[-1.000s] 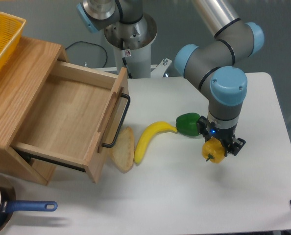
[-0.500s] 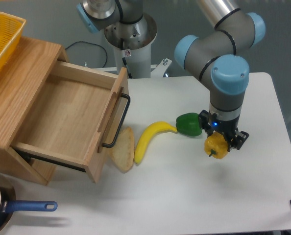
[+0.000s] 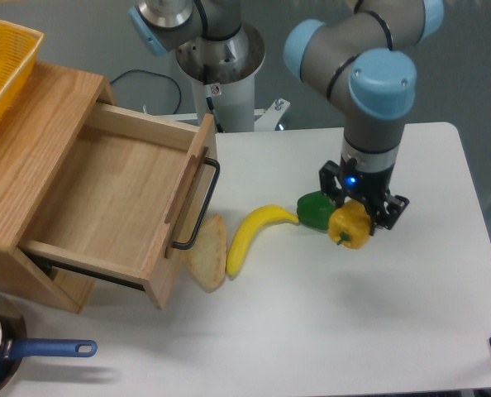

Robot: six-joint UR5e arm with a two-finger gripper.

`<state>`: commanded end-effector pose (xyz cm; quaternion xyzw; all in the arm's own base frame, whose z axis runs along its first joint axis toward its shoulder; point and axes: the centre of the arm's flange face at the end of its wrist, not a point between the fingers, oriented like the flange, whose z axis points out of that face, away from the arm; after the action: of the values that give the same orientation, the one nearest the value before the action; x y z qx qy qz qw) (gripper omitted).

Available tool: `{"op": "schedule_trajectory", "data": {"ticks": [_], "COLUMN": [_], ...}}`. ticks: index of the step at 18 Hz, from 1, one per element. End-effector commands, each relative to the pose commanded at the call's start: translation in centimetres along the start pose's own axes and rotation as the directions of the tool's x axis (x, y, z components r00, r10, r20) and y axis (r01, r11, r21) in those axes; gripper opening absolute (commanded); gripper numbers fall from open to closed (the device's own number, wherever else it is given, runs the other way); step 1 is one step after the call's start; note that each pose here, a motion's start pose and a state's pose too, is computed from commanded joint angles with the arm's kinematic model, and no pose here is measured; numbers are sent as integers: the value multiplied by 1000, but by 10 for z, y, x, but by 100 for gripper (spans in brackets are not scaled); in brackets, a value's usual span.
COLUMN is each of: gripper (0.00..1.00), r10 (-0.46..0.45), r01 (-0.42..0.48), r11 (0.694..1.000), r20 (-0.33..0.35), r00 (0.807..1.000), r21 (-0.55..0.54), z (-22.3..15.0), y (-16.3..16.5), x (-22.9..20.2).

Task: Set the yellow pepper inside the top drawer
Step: 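Lift the yellow pepper up off the table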

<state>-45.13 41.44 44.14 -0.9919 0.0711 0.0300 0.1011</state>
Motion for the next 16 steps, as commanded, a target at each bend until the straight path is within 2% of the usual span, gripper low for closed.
{"op": "schedule_trajectory", "data": {"ticks": [3,8,16], "gripper": [43,43,43], "r10": [-51,-75,-129], "r01": [52,81,146], "r11": [998,992,977], "r20": [-25,-67,-114], "r00": [998,995,985], "r21": [37,94,156], "z": [-16,-45,-64], "y": [-11,-26,-29], "x": [20,55,70]}}
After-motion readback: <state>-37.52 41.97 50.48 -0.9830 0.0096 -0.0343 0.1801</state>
